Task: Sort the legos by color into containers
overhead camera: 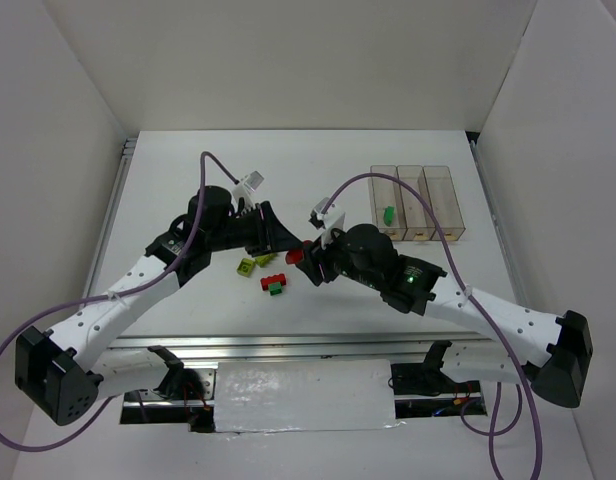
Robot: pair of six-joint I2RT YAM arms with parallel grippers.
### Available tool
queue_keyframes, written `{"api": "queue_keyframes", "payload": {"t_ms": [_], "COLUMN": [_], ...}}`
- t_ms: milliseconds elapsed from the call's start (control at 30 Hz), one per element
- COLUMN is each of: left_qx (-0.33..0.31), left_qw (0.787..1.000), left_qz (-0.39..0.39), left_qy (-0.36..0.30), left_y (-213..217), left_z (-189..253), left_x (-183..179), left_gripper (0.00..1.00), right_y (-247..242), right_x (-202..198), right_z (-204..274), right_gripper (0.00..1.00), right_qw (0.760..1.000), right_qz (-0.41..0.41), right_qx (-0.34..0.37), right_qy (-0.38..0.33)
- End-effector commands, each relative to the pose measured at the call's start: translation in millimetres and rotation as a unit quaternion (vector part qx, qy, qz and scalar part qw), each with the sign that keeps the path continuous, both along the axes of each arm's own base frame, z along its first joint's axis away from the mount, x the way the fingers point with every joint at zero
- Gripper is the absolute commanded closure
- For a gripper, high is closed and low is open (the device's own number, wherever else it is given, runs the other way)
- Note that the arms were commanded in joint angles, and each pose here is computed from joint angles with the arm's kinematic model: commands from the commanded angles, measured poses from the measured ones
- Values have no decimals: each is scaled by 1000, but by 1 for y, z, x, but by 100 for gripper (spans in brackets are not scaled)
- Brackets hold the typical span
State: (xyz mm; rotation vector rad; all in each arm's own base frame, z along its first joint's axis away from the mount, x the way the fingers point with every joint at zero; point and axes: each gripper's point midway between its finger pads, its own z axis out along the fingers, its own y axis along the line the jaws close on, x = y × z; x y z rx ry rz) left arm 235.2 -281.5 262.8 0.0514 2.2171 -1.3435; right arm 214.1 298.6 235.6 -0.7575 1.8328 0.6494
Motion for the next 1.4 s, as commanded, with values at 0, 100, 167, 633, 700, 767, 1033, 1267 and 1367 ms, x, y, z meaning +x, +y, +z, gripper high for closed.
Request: {"api": "queue_keyframes", "payload": {"t_ms": [0,100,167,633,700,767,1033,1267,1367], "left_qx": [-43,-38,-45,152,229,273,293,286,284], "left_qw": [998,997,996,958,932,920,916,926,927], "left_qz": [-37,-28,-31,186,239,234,197,174,170], "left_qy": [-34,-57,-77,-158,-147,-154,-189,-176,-178], "left_y": [-11,-4,2,126,160,172,176,169,168], "left_z": [28,38,51,50,31,21,-10,-24,-25], "left_x": [-8,-4,-5,42,44,41,23,17,16], "left_gripper": [100,100,100,100,100,100,100,100,100], "right_y": [9,8,4,-73,-140,-172,-231,-236,-239], "right_x": [5,0,-4,85,132,148,242,288,296], "right_z": [26,20,15,-14,-19,-59,-80,-95,-101], "right_gripper": [100,100,100,100,100,100,100,73,69], "right_qw": [998,998,997,966,899,851,774,767,767], "right_qz": [2,15,22,-252,-424,-501,-602,-603,-600], "right_qx": [40,47,53,50,58,9,-17,-67,-63], "right_qy": [-39,-47,-59,8,88,158,196,208,217]}}
